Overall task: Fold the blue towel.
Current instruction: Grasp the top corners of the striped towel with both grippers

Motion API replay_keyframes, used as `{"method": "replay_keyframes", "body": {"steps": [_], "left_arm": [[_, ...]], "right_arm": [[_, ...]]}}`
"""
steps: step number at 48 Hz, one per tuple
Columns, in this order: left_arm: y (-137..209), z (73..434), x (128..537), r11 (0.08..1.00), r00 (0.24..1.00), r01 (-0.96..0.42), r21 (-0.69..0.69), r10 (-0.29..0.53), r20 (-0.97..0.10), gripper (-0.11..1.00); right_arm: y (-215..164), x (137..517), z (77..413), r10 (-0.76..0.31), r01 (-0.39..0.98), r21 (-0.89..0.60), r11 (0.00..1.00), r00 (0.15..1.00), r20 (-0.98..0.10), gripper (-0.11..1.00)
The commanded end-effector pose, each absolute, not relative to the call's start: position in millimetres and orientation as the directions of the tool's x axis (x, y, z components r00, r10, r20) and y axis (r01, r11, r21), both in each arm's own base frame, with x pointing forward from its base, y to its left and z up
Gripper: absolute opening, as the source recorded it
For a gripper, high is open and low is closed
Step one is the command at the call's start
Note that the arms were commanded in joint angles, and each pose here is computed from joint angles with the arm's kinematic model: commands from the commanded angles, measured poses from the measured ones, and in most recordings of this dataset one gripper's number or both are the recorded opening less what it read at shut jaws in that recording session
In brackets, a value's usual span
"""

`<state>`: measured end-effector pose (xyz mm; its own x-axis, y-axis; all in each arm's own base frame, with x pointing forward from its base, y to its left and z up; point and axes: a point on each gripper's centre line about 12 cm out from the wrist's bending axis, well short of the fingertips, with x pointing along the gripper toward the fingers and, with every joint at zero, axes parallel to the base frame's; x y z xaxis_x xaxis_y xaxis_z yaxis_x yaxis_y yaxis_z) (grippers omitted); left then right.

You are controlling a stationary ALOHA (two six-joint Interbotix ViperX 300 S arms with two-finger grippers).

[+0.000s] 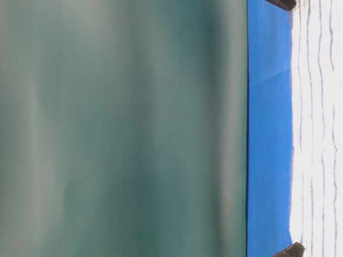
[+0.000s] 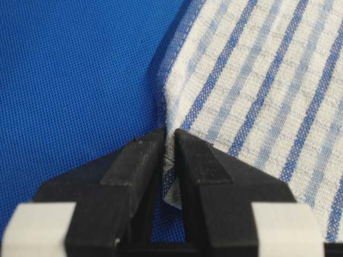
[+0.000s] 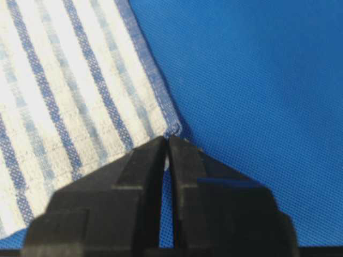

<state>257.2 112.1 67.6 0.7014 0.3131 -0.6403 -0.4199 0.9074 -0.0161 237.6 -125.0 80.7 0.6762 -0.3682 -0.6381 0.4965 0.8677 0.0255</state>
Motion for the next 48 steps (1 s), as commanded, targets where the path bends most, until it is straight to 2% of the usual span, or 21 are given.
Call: {"method": "replay_keyframes", "body": {"steps": [1, 21, 48], "left_arm": [[115, 71, 258, 0.904, 0.703, -0.427, -0.016, 0.321, -0.634, 0.08], [114, 91, 259, 0.906, 0.718, -0.422, -0.018, 0.323, -0.616, 0.05], [89, 144, 257, 0.938, 0.781, -0.345, -0.023, 0.273, -0.562, 0.05]], "right_arm": [[-126, 242, 86, -0.373, 0.495, 0.029, 0.868, 0.691, -0.619, -0.03], [-121, 245, 110, -0.37, 0.476, 0.034, 0.879, 0.725, -0.581, -0.04], [-95, 236, 165, -0.328, 0.41, 0.059, 0.91, 0.8, -0.502, -0.04]]}}
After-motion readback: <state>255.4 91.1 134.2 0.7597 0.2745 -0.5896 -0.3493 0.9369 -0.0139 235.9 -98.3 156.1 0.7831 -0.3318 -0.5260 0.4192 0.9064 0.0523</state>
